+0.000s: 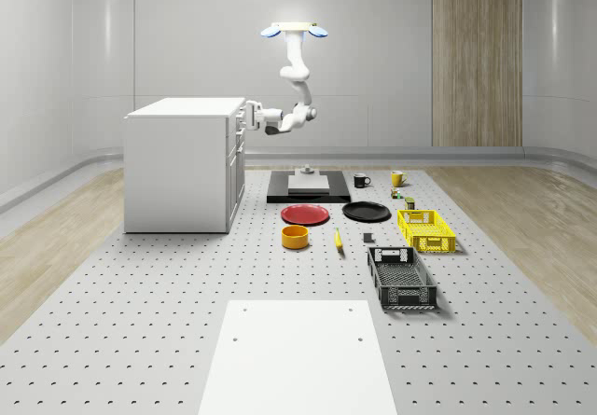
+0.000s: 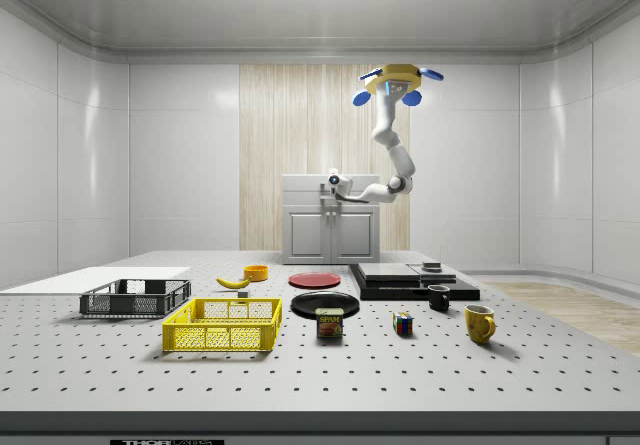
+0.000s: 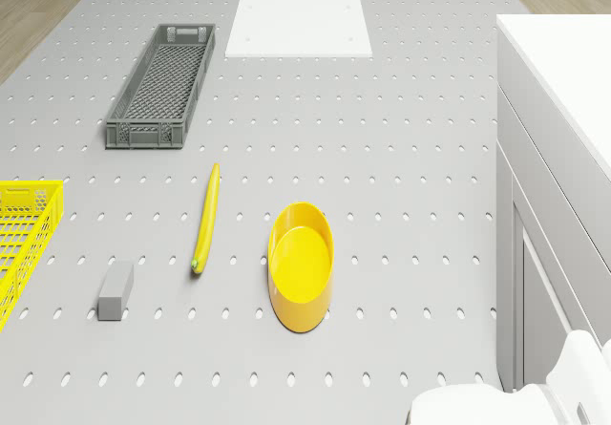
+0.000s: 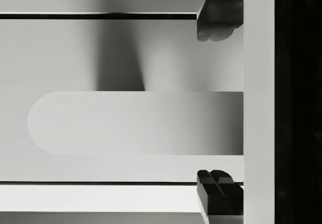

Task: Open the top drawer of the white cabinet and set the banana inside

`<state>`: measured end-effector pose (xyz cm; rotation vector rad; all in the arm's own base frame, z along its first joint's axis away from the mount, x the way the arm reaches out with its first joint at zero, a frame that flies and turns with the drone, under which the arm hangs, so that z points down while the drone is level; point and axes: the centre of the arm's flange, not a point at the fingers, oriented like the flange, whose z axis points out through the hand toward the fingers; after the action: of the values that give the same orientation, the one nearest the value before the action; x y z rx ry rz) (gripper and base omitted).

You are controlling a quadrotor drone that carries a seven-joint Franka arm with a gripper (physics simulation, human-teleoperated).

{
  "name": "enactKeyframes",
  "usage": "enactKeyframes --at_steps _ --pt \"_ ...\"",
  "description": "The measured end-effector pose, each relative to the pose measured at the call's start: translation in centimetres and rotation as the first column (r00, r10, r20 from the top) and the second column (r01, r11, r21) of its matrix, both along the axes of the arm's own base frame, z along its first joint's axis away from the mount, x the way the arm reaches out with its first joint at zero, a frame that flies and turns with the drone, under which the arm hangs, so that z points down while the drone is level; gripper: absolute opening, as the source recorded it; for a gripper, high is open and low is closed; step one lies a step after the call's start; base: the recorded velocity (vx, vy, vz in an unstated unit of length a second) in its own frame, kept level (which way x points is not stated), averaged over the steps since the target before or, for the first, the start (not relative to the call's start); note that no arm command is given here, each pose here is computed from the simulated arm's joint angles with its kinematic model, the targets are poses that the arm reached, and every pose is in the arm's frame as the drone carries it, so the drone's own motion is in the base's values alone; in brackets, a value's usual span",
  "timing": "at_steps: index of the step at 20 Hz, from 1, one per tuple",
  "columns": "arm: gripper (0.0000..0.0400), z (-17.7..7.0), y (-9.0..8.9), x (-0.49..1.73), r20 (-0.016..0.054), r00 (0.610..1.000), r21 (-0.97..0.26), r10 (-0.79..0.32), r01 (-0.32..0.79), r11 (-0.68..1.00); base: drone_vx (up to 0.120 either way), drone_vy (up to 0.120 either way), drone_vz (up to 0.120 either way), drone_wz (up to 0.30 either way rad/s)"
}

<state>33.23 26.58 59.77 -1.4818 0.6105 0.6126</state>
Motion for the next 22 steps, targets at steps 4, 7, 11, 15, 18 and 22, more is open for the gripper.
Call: enactKeyframes --at_steps 4,7,11,15,18,22 --pt "0.0177 0.0 0.1 0.00 0.0000 1.000 0.000 0.000 0.000 1.000 0.000 0.000 0.000 0.000" --pt "0.0160 -0.2 0.3 -0.01 0.0209 1.000 0.003 -0.006 0.006 1.000 0.000 0.000 0.000 0.000" --pt "0.0303 2.0 -0.5 -0.22 -0.0557 0.998 -0.064 0.013 -0.016 0.998 0.000 0.000 0.000 0.000" --pt "0.0201 0.6 -0.6 0.09 0.0125 1.000 -0.036 0.010 -0.009 0.999 0.000 0.000 0.000 0.000" --pt "0.0155 0.1 -0.7 0.09 0.0160 1.000 -0.018 0.006 -0.005 1.000 0.000 0.000 0.000 0.000" --pt "0.0171 0.3 -1.6 -0.03 -0.0142 1.000 -0.020 0.004 -0.005 1.000 0.000 0.000 0.000 0.000"
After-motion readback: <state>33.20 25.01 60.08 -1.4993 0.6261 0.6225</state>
